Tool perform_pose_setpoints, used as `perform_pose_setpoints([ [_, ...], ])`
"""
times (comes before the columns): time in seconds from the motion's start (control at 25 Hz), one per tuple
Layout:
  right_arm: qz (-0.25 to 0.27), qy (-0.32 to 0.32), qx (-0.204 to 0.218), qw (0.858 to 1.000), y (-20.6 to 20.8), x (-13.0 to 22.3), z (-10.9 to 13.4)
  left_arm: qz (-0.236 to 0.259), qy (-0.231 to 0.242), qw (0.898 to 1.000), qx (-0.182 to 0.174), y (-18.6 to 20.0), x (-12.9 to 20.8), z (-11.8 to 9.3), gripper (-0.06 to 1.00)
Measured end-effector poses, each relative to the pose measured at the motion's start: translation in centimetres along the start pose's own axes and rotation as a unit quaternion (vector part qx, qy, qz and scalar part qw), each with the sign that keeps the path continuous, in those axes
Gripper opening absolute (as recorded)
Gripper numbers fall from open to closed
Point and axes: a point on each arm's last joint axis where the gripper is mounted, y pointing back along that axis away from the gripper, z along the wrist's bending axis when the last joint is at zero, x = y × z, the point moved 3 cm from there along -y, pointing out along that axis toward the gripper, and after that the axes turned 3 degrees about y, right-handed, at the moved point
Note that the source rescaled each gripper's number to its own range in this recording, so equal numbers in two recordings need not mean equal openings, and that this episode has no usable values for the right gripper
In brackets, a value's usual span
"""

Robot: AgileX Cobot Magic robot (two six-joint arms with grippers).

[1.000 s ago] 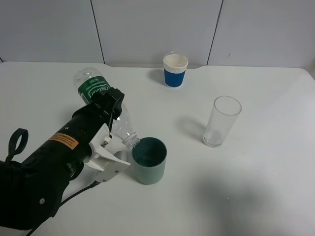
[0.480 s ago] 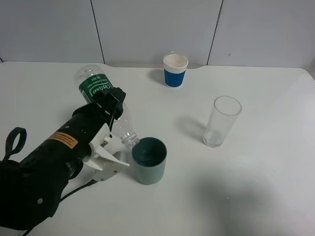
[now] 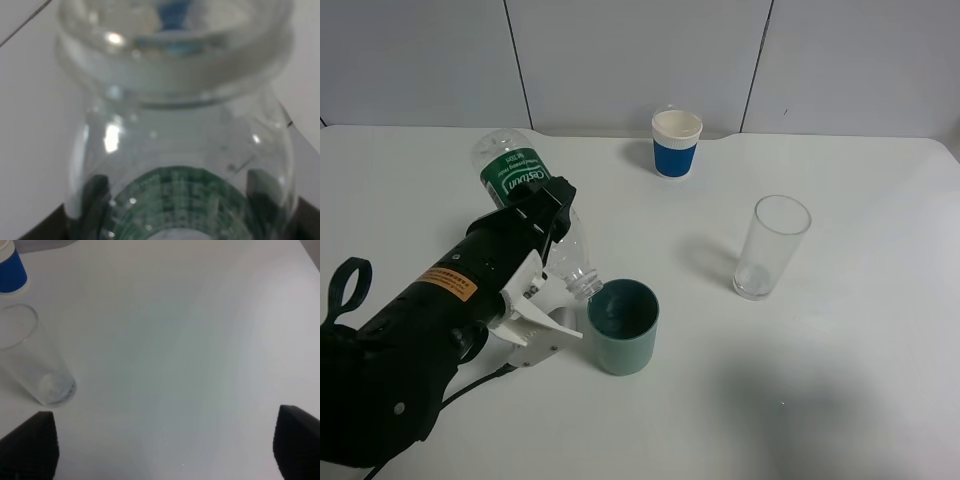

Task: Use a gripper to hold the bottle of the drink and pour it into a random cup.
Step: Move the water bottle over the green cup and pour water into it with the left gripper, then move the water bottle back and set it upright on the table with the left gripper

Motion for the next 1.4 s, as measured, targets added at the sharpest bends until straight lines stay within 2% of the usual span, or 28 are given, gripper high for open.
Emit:
perform_pose_setpoints([
  [0.24, 0.000, 0.000, 0.000, 1.000, 0.0, 0.0, 0.0, 0.000, 0.016, 1.000, 0.000, 0.0, 0.0, 0.0, 0.00],
  [0.32, 0.000, 0.000, 0.000, 1.000, 0.0, 0.0, 0.0, 0.000, 0.053, 0.999, 0.000, 0.0, 0.0, 0.0, 0.00],
  [0.36, 0.000, 0.000, 0.000, 1.000, 0.0, 0.0, 0.0, 0.000, 0.094, 0.996, 0.000, 0.0, 0.0, 0.0, 0.00],
  [0.4, 0.000, 0.000, 0.000, 1.000, 0.0, 0.0, 0.0, 0.001, 0.115, 0.993, -0.002, 0.1, 0.1, 0.1, 0.00],
  [0.56, 0.000, 0.000, 0.000, 1.000, 0.0, 0.0, 0.0, 0.004, 0.213, 0.977, -0.016, 0.3, 0.9, 0.9, 0.00],
  [0.68, 0.000, 0.000, 0.000, 1.000, 0.0, 0.0, 0.0, 0.005, 0.285, 0.958, -0.028, 0.6, 1.6, 1.6, 0.00],
  [0.8, 0.000, 0.000, 0.000, 1.000, 0.0, 0.0, 0.0, 0.005, 0.353, 0.935, -0.037, 0.8, 2.2, 2.1, 0.00],
  [1.0, 0.000, 0.000, 0.000, 1.000, 0.0, 0.0, 0.0, -0.003, 0.471, 0.880, -0.055, 1.2, 3.0, 3.0, 0.00],
  [1.12, 0.000, 0.000, 0.000, 1.000, 0.0, 0.0, 0.0, -0.011, 0.516, 0.854, -0.065, 1.4, 3.4, 3.4, 0.00],
  [1.24, 0.000, 0.000, 0.000, 1.000, 0.0, 0.0, 0.0, -0.021, 0.549, 0.833, -0.074, 1.6, 3.6, 3.9, 0.00],
  [1.4, 0.000, 0.000, 0.000, 1.000, 0.0, 0.0, 0.0, -0.035, 0.607, 0.789, -0.089, 1.6, 4.5, 4.5, 0.00],
])
